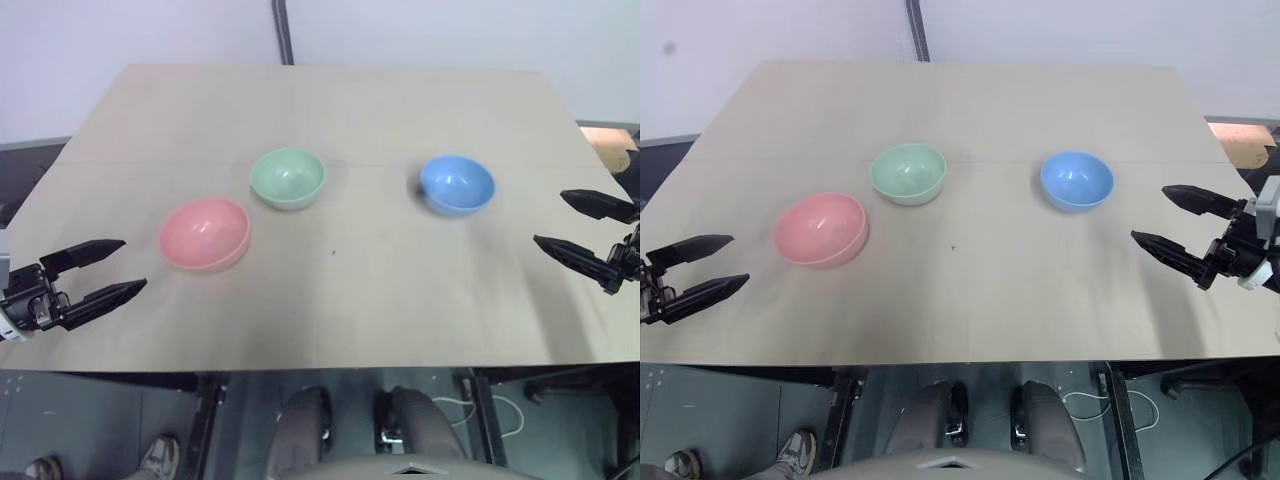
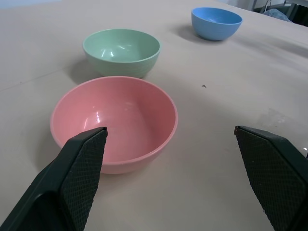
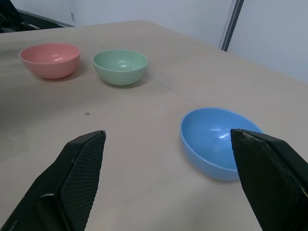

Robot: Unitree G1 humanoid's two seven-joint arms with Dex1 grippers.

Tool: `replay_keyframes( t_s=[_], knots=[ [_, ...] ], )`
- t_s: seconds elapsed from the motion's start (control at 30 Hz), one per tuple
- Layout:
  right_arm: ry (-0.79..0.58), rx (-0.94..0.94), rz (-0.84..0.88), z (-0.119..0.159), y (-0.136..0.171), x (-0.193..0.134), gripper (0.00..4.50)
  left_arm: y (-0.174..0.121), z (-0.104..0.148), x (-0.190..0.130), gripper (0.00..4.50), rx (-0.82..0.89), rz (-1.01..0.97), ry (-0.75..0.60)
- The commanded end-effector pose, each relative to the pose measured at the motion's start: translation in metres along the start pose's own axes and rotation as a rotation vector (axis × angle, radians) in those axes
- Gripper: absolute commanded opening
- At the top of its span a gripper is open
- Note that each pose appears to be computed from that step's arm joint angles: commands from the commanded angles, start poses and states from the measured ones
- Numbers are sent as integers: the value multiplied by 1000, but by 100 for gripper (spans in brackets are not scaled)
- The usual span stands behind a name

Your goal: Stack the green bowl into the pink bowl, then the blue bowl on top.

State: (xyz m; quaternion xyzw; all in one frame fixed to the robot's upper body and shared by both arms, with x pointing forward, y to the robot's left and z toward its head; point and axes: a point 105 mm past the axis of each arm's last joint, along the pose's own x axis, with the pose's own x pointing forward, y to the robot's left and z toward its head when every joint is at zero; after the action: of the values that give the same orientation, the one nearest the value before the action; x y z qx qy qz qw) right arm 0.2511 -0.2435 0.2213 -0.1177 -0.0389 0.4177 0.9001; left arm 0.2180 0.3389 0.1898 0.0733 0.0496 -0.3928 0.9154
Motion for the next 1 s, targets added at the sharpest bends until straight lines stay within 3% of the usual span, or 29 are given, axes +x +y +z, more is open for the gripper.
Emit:
replay_keyframes(
  t_s=[0.03, 0.2, 0.43, 0.53, 0.63, 0.83, 0.93, 1.0],
  knots=[
    [-5, -34, 3, 7, -2, 1, 450, -1, 15, -3, 447, 60, 24, -25],
    [13, -39, 37, 0, 0, 14, 450, -3, 15, 18, 447, 145, 105, 15],
    [-6, -84, 221, -9, 32, 51, 450, -11, 20, 52, 447, 233, 160, 138],
    [-22, -140, 357, -12, 58, 76, 450, -13, 10, 63, 447, 237, 223, 341],
    [-81, -174, 456, -6, 78, 96, 450, -27, 5, 78, 447, 254, 205, 426],
    [-129, -220, 518, 0, 85, 113, 450, -45, -22, 94, 447, 319, 134, 670],
    [-136, -227, 518, 1, 85, 114, 450, -41, -30, 97, 369, 352, 156, 728],
    [-131, -229, 508, 0, 84, 113, 450, -37, -32, 101, 285, 360, 192, 729]
  ],
)
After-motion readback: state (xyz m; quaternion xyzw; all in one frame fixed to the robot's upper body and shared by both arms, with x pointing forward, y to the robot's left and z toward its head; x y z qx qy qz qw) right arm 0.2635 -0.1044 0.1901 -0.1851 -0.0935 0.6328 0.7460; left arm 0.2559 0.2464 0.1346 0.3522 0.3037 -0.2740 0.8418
